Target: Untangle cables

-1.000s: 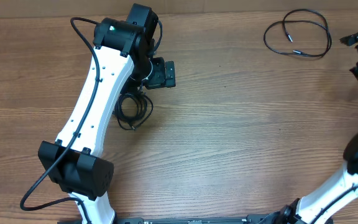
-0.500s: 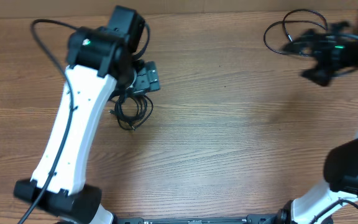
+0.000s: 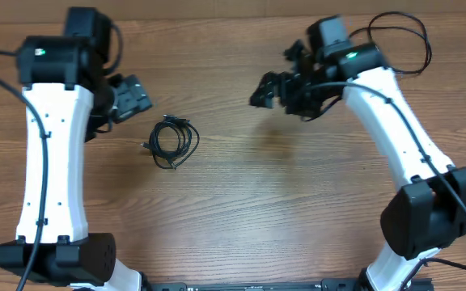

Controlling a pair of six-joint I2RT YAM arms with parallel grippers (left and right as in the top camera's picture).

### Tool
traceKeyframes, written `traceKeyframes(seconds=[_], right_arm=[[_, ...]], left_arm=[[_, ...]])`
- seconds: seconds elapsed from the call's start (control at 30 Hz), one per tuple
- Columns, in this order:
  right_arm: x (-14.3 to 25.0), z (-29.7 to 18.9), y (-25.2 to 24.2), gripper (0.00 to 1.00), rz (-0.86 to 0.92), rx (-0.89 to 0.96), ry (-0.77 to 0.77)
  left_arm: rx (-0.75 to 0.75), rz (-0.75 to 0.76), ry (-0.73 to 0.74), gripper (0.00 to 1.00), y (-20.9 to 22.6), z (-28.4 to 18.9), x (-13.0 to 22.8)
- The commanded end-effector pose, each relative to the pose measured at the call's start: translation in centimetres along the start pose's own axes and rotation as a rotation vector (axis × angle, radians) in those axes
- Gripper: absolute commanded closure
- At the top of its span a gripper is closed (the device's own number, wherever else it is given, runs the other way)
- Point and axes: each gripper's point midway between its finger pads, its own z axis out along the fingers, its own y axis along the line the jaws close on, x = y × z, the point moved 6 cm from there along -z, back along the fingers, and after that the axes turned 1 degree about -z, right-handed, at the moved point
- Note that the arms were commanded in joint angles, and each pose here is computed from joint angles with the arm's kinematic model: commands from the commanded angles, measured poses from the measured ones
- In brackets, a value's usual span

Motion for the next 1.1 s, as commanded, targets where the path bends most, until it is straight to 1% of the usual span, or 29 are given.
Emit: traceKeyframes(seconds=[0.0, 0.07, 0.17, 0.27, 0.33, 0.4, 0.47, 0.6, 0.73, 0.87, 0.97, 1.03, 1.07], right_arm=[[0.8, 1.3, 0.2, 0.0, 0.057, 0.021, -0.006], [1.2, 2.2, 0.4, 0.0, 0.054, 0.016, 0.0], [1.5, 2.9, 0.5, 0.0, 0.041, 0.013, 0.003], [1.6, 3.0, 0.5, 0.0, 0.042, 0.015, 0.005], [1.6, 3.0, 0.5, 0.0, 0.042, 0.014, 0.006], [1.7, 3.0, 0.4, 0.0, 0.044, 0.017, 0.01], [1.8, 3.0, 0.1, 0.0, 0.051, 0.038, 0.016], [2.0, 3.0, -0.2, 0.0, 0.058, 0.062, 0.018], [1.9, 3.0, -0.1, 0.0, 0.056, 0.061, 0.015], [1.7, 3.0, -0.2, 0.0, 0.052, 0.071, 0.004], [1.7, 3.0, -0.2, 0.0, 0.052, 0.07, 0.003], [1.7, 3.0, -0.2, 0.0, 0.051, 0.07, 0.002], [1.7, 3.0, -0.2, 0.0, 0.051, 0.07, 0.002]], left_arm=[[0.049, 0.043, 0.08, 0.0, -0.6, 1.4, 0.6], [0.076, 0.091, 0.123, 0.01, -1.4, 2.5, 1.2], [0.072, 0.118, 0.154, 0.02, -2.3, 4.5, 2.0], [0.07, 0.15, 0.18, 0.08, -3.3, 6.7, 3.0], [0.072, 0.168, 0.195, 0.14, -3.9, 8.1, 3.7], [0.068, 0.168, 0.2, 0.16, -4.3, 9.5, 4.2], [0.067, 0.149, 0.2, 0.15, -4.5, 10.9, 4.5], [0.086, 0.11, 0.175, 0.16, -4.9, 13.6, 4.6], [0.16, 0.116, 0.147, 0.19, -5.9, 16.1, 4.7], [0.19, 0.119, 0.104, 0.2, -6.3, 17.2, 4.3], [0.173, 0.118, 0.075, 0.22, -6.1, 17.7, 4.1], [0.17, 0.12, 0.067, 0.27, -6.2, 18.0, 4.2], [0.172, 0.111, 0.067, 0.28, -6.2, 18.2, 4.3]])
